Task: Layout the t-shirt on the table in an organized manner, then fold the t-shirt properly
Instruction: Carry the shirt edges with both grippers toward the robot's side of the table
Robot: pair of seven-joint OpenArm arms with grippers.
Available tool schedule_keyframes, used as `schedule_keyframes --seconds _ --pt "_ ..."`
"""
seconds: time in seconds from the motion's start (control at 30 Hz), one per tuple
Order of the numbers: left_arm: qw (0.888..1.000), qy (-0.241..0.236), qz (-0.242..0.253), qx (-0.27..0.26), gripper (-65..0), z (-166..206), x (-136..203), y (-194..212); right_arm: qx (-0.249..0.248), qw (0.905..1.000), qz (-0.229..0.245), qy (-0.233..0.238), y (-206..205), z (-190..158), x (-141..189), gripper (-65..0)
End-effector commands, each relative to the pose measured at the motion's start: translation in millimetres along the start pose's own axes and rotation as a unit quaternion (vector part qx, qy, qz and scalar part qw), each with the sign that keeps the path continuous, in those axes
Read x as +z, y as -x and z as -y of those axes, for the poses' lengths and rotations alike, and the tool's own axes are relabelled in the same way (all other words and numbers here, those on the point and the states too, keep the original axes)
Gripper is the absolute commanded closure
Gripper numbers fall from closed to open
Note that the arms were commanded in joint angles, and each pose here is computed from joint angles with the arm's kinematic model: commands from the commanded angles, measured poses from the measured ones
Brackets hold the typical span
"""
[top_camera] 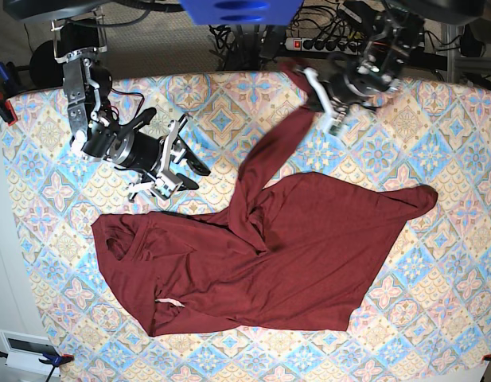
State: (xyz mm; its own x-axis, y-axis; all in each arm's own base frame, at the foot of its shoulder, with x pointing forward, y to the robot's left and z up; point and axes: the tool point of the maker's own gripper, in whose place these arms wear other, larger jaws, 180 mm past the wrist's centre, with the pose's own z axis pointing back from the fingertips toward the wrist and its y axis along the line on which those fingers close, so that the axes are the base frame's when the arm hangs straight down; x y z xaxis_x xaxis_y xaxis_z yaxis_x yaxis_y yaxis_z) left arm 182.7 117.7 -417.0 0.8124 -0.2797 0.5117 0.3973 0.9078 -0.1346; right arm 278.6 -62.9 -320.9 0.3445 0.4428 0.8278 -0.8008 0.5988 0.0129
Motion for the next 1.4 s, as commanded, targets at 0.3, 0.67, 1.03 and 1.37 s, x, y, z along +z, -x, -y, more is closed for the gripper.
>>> schedule_keyframes --seconds 0.3,0.67,1.03,1.37 --pt "0.98 -0.172 0.101 0.003 0.0 -134 80 -63 -0.047 0.9978 0.0 0.047 13 51 5 -19.3" --pt "0.956 -0.253 0.143 0.03 0.0 -187 124 -80 0.055 0.9881 -0.058 0.131 7 83 -22 -19.4" --pt "0.946 -0.291 0.132 0.048 0.0 -214 134 -68 0.086 0.9867 -0.057 0.126 10 105 -51 -19.4" --pt "0.945 -0.293 0.134 0.05 0.0 -215 136 -68 0.054 0.9846 -0.046 0.16 28 126 -47 -19.4"
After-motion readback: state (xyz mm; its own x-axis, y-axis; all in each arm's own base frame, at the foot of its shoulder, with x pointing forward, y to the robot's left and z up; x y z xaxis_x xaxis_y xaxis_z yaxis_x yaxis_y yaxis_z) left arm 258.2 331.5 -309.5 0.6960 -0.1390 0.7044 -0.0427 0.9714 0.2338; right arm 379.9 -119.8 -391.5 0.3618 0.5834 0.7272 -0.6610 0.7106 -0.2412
